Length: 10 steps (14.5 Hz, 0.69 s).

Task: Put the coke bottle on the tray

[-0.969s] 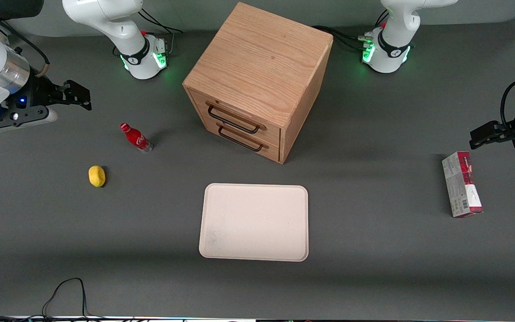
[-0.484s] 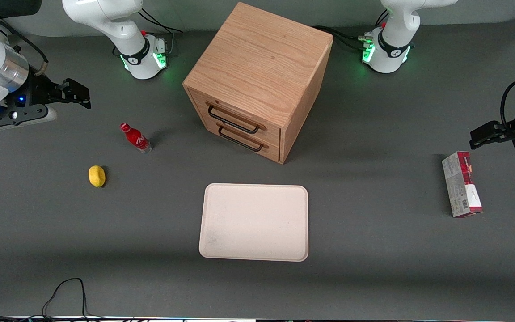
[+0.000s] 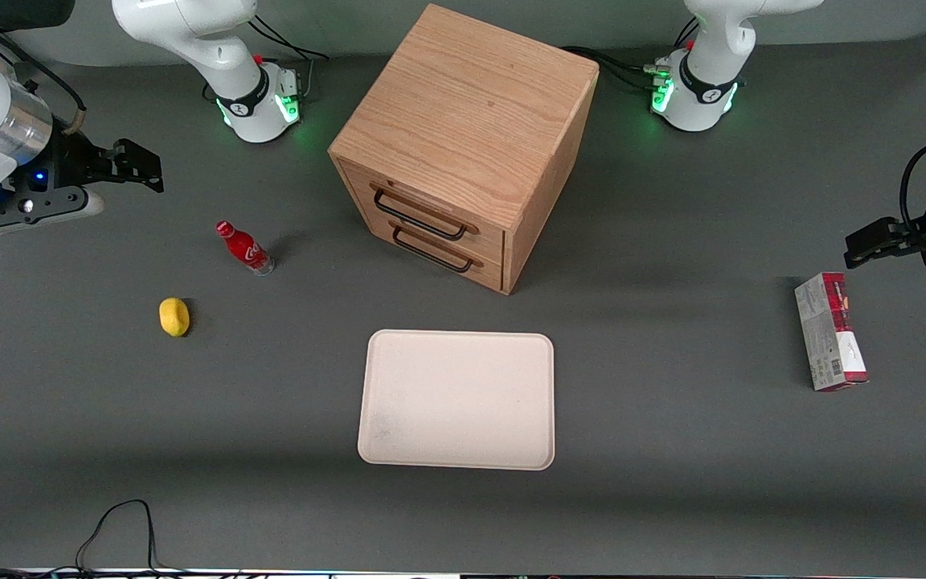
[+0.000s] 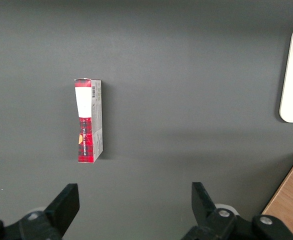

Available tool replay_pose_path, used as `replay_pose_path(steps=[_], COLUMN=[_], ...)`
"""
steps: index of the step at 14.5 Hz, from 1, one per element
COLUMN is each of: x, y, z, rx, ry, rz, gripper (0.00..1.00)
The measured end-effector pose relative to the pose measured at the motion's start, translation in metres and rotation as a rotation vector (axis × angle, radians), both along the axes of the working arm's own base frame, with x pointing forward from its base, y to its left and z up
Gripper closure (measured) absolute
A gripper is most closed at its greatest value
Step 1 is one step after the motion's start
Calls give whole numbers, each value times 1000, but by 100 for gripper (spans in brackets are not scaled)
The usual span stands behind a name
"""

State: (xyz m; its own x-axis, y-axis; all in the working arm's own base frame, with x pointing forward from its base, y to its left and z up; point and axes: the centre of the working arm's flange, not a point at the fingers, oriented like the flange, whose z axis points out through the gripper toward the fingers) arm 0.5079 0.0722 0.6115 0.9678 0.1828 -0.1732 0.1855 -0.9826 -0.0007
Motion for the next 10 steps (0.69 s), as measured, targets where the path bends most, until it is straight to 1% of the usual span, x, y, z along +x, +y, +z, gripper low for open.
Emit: replay_pose_path(steps=[4, 10], x=[0, -5], y=[0, -1], z=[0, 1], rx=[0, -3], ry=[3, 22], rz=[0, 0], gripper=[0, 0])
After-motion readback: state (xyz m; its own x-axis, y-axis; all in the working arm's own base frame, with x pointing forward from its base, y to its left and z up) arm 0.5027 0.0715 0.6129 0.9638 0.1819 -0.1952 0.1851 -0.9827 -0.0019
